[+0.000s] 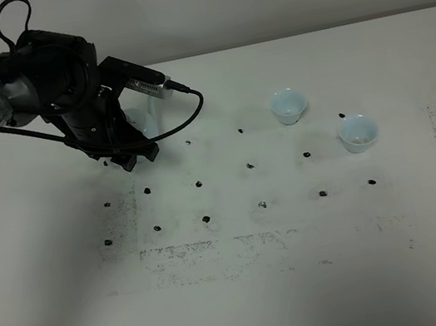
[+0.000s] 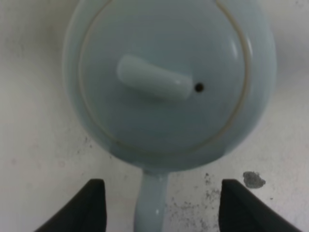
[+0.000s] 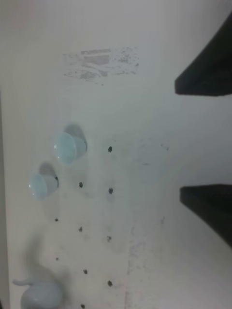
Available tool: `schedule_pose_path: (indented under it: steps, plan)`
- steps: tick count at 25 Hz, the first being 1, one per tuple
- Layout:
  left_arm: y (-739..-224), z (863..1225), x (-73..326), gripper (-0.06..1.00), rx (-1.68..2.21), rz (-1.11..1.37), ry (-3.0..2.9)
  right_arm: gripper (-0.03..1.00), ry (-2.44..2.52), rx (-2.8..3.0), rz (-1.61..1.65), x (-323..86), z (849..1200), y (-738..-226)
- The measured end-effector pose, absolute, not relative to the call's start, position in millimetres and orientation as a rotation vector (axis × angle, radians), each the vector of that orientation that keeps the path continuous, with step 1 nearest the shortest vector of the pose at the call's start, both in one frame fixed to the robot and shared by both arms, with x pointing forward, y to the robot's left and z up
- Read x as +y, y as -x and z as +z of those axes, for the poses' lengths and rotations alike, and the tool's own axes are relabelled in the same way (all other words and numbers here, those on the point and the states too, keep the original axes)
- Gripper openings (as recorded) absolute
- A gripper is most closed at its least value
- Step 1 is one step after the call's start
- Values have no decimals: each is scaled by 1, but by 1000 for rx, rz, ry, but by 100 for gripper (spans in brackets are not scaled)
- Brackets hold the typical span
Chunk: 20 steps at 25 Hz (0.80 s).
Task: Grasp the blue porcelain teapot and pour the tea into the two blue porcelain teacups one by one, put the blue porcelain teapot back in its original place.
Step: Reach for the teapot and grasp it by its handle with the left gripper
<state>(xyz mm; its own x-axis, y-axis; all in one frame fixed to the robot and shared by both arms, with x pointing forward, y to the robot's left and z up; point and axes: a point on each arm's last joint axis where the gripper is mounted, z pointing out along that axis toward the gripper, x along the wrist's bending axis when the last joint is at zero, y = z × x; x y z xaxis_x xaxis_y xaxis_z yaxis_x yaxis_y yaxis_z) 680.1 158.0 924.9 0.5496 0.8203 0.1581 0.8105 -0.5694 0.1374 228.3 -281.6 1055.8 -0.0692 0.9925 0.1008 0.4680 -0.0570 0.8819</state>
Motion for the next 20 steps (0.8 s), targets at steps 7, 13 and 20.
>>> schedule_pose_path:
  steps: [7,13,20]
  plan:
    - [-683,923,156,53,1421,336,-2696,44,-1580,1594,1071,-282,1056,-228]
    - [-684,923,156,53,1401,351,-2689,44,-1580,1594,1071,-282,1056,-228]
    - [-684,923,155,53,1358,349,-2712,44,-1580,1593,1072,-282,1056,-228]
